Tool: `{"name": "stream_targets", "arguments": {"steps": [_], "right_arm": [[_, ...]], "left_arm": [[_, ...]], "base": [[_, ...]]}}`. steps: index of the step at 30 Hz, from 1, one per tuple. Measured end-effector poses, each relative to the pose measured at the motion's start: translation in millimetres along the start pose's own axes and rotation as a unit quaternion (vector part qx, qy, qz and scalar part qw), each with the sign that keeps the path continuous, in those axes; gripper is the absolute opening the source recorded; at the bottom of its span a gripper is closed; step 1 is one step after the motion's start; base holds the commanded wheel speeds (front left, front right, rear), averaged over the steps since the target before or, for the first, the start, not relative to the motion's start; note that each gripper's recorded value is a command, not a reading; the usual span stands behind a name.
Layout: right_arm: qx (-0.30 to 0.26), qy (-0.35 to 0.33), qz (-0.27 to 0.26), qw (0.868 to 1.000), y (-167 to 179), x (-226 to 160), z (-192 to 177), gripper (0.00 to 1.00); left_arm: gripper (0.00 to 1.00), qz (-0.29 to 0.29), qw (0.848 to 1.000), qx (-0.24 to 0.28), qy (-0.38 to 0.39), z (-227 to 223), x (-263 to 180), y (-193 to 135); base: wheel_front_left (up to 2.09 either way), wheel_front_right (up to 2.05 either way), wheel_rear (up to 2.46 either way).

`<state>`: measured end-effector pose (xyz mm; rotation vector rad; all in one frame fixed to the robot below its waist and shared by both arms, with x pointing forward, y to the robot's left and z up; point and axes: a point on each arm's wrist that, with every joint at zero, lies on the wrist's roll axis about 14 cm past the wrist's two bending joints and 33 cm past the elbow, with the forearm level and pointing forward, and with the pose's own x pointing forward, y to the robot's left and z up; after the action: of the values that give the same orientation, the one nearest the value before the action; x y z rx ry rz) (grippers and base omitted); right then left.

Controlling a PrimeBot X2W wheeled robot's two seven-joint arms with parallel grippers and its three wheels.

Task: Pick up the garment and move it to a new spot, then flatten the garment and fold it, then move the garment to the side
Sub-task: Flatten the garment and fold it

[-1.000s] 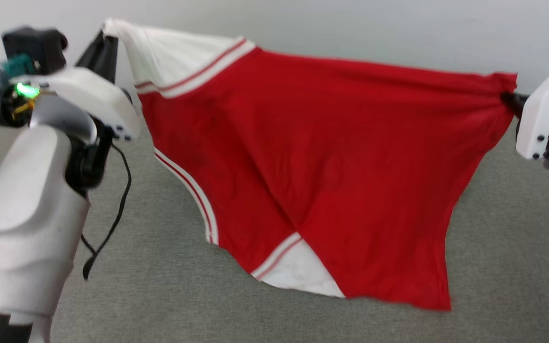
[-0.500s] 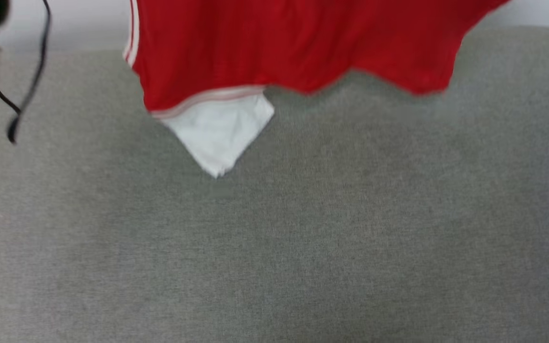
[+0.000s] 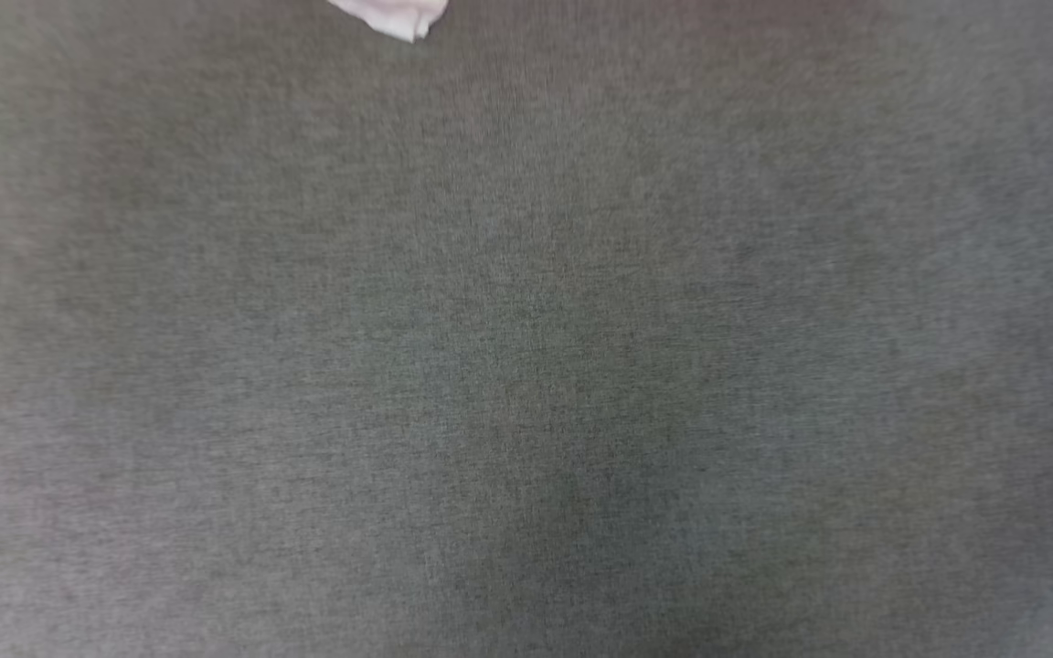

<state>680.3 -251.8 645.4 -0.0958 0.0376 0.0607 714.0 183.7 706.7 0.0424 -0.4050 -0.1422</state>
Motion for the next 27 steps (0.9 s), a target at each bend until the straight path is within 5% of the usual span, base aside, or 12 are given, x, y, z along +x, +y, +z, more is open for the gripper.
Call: {"name": "stream_targets", "arguments": {"steps": [14,27], "right_arm": [[0.003,0.061,0.06,0.996,48,39,-85,0.0],[0.026,0.166,0.113,0.979,76,-67,-163,0.0]], "left_arm": [[0.0,0.013,0.993,-0.052,0.105,-129,-27,4],[0.0,0.041,0.97,-0.106,0.213,-159,-164,13]], "base": [[0.0,0.0,0.0],[0.0,0.0,0.0]]}}
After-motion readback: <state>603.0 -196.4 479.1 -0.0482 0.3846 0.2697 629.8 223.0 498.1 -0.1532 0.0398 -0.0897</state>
